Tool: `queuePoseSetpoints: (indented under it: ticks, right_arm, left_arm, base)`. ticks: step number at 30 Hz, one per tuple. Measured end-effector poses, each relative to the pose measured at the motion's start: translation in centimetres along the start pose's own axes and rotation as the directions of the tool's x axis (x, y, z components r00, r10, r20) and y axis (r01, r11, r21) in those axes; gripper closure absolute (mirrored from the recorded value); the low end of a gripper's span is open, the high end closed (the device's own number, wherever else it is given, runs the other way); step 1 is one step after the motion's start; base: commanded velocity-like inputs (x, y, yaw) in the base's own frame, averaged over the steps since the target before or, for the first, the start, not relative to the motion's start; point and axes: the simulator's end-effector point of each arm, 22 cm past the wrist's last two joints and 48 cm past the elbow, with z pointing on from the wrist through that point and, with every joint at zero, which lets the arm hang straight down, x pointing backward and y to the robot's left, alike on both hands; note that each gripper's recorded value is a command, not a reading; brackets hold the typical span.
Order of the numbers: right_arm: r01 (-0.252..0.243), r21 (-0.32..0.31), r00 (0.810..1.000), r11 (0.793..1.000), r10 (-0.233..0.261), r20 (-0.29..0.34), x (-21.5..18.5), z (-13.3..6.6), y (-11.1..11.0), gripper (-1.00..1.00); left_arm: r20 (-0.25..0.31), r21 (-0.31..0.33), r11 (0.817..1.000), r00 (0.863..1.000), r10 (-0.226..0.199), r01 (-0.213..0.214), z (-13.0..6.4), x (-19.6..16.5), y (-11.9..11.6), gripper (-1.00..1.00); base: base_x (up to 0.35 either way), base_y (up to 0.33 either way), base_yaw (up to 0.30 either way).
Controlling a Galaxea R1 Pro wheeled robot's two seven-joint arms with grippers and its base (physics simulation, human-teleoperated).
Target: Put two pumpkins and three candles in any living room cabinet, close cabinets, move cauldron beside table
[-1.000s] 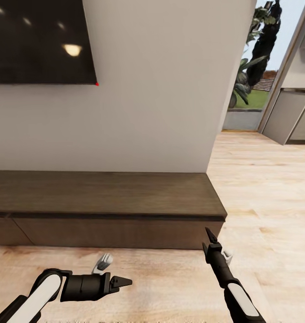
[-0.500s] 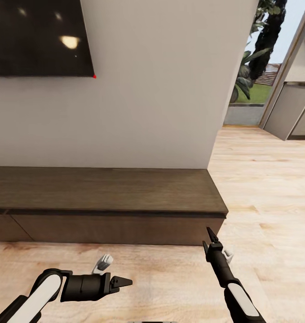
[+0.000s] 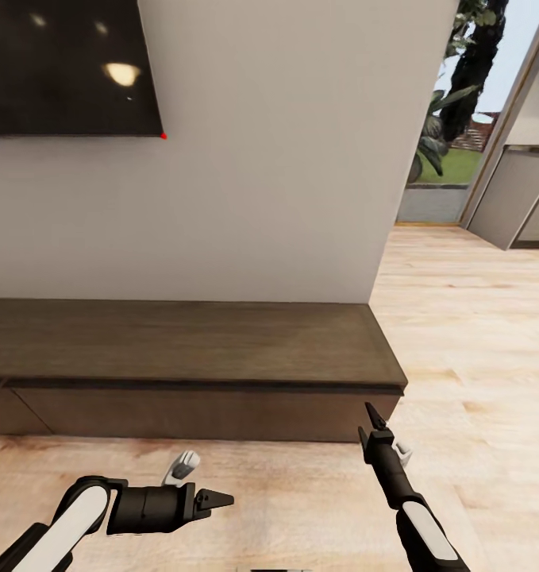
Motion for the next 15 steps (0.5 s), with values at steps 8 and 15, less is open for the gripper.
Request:
queuePoseSetpoints:
  ticks: [8, 15]
  right_arm:
    - [0.004, 0.001, 1.000, 1.000, -0.004, -0.003, 0.13, 0.01, -0.03, -1.00]
    - [0.005, 0.001, 1.000, 1.000, -0.005, -0.003, 0.11, 0.01, -0.05, -1.00]
  left_arm:
    - [0.000, 0.001, 1.000, 1.000, 0.000, 0.000, 0.05, 0.00, -0.05, -1.00]
    - [0.000, 0.001, 1.000, 1.000, 0.000, 0.000, 0.02, 0.00, -0.03, -1.00]
  base:
    - [0.111, 0.000, 0.000]
    - [0.013, 0.000, 0.000]
